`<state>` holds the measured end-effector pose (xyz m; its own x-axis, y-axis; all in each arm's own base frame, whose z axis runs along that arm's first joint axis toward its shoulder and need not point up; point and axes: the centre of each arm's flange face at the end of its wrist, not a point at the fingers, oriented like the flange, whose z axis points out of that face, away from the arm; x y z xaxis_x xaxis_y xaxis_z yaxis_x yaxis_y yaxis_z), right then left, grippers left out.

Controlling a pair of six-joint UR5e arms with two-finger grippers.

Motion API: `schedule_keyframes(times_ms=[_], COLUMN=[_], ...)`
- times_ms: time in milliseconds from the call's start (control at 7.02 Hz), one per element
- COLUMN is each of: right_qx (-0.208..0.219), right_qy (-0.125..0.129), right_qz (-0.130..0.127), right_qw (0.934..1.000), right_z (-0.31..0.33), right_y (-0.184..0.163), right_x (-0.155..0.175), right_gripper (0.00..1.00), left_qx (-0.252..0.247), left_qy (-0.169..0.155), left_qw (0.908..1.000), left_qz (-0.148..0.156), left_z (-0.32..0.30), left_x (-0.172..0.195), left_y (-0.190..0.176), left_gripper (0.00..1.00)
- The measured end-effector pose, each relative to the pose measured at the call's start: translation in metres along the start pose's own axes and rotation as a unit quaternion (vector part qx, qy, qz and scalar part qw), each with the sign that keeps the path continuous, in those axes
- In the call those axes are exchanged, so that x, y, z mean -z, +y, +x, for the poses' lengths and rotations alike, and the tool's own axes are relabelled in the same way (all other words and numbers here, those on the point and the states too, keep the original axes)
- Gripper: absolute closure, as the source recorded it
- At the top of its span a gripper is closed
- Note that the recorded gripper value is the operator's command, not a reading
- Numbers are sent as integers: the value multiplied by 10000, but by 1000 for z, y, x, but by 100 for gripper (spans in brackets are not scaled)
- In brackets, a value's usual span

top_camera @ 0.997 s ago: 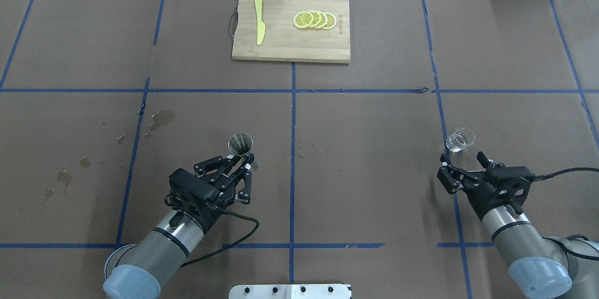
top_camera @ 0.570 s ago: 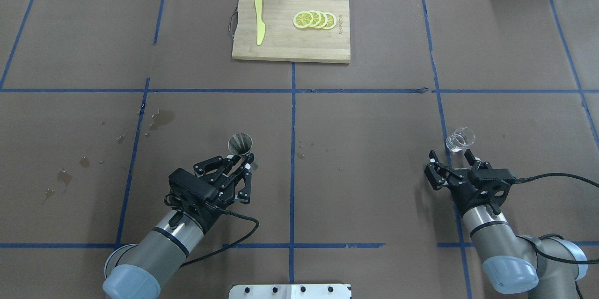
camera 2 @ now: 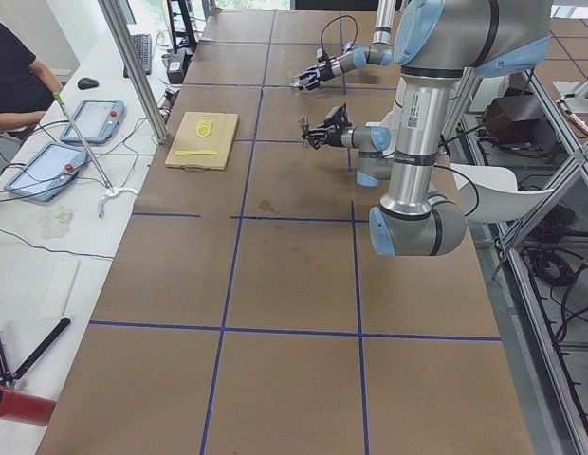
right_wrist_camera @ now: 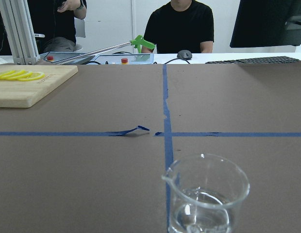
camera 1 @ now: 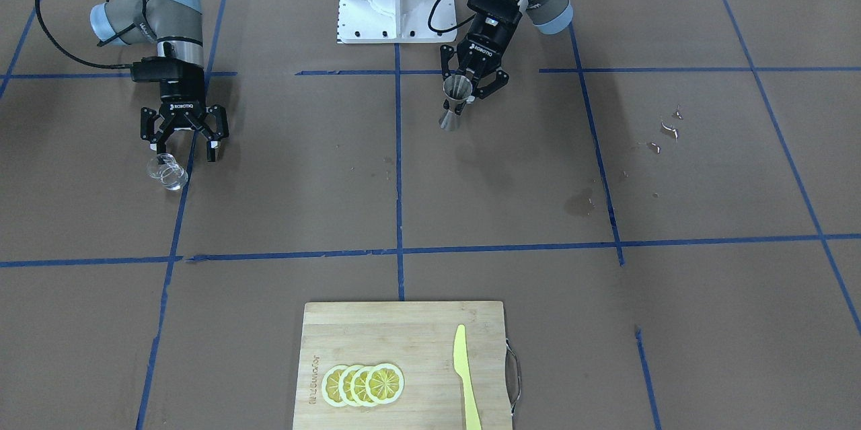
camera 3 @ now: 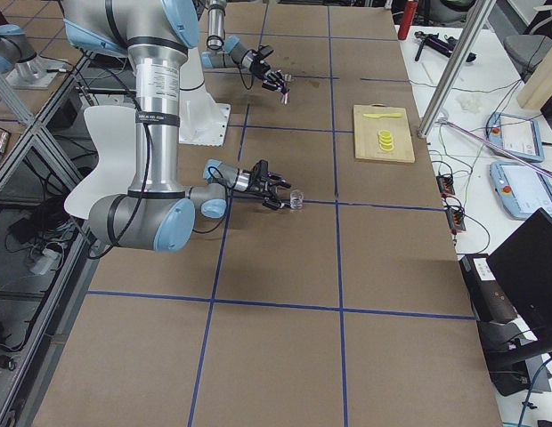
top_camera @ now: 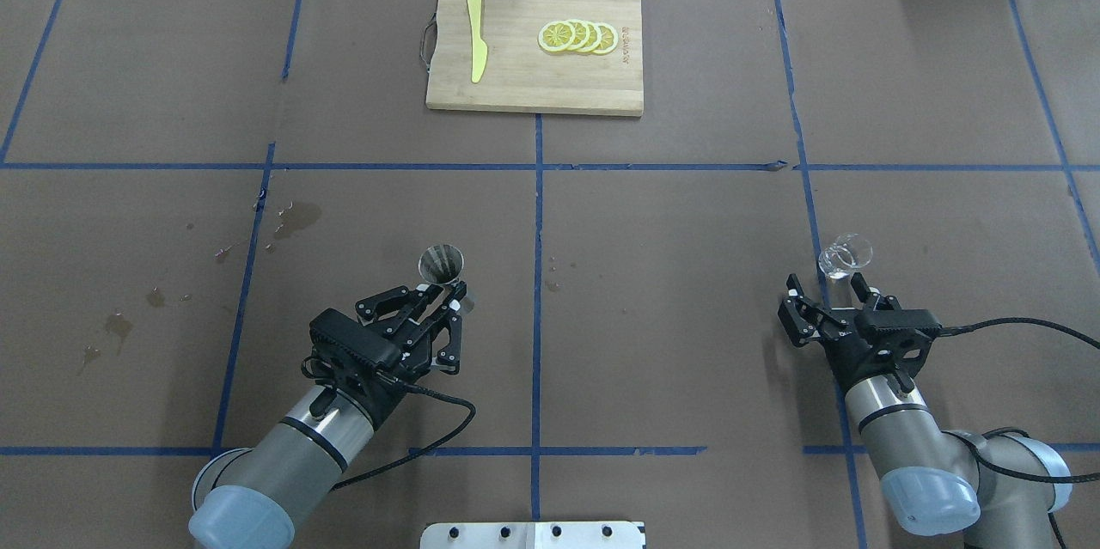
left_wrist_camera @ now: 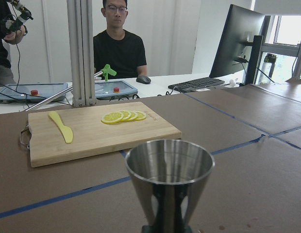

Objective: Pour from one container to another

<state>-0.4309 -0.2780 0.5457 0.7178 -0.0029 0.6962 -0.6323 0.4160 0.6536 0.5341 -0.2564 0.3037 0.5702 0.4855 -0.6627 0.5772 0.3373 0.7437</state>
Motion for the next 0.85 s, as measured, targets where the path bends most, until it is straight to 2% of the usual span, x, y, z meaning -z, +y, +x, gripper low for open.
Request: schedule_keyframes(times_ms=[855], right_qx=[-2], right_qy=[117], right_qz=[56], right_qw=[9999], right_z=[9], right_y=[-6], right_x=[-12], right_gripper=[12], left_qx=[9], left_qy=[-1], left_qw=[10000], left_qz=[2], left_z=[0], left_x=[0], left_y=[0], left_gripper=[100])
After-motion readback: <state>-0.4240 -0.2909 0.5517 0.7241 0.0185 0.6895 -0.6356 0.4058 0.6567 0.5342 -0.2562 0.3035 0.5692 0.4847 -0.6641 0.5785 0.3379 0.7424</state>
